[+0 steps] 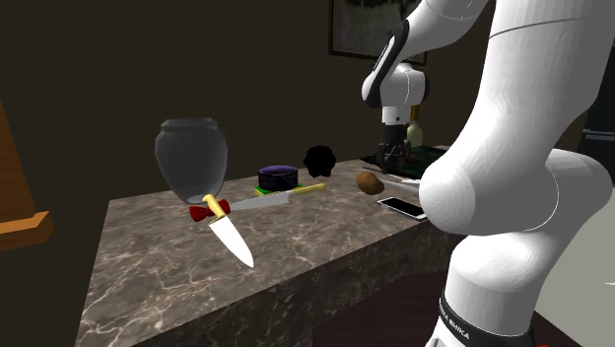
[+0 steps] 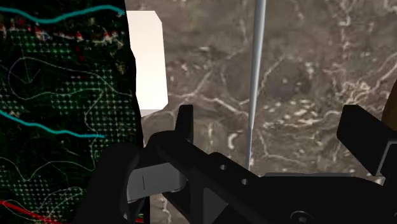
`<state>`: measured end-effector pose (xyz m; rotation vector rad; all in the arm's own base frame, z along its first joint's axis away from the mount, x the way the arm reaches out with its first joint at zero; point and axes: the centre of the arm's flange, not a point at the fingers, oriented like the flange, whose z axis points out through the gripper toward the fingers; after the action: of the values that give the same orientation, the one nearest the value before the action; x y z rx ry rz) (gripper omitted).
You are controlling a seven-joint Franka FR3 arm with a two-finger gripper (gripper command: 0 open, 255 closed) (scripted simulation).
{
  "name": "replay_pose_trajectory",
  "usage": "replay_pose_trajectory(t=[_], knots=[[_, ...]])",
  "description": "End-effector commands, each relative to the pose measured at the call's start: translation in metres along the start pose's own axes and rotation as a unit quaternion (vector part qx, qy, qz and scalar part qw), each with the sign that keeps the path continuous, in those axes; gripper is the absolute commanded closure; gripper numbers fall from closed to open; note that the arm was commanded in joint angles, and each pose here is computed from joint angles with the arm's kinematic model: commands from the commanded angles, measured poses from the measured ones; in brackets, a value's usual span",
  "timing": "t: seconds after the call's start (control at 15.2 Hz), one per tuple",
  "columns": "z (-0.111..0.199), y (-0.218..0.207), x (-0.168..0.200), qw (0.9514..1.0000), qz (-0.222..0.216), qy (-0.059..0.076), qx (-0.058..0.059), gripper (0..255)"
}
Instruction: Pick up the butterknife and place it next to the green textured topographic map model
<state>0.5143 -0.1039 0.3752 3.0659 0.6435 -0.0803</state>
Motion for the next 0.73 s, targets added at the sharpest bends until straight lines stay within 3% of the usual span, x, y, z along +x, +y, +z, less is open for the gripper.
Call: replay_pose_trajectory(t=[0.0,0.13,0.66], knots=[[-0.020,0.000,0.000,1.0000,0.000,0.000,0.000,0],[-0.044,0.000,0.000,1.0000,0.000,0.000,0.000,0],[-0.044,0.000,0.000,1.0000,0.000,0.000,0.000,0]])
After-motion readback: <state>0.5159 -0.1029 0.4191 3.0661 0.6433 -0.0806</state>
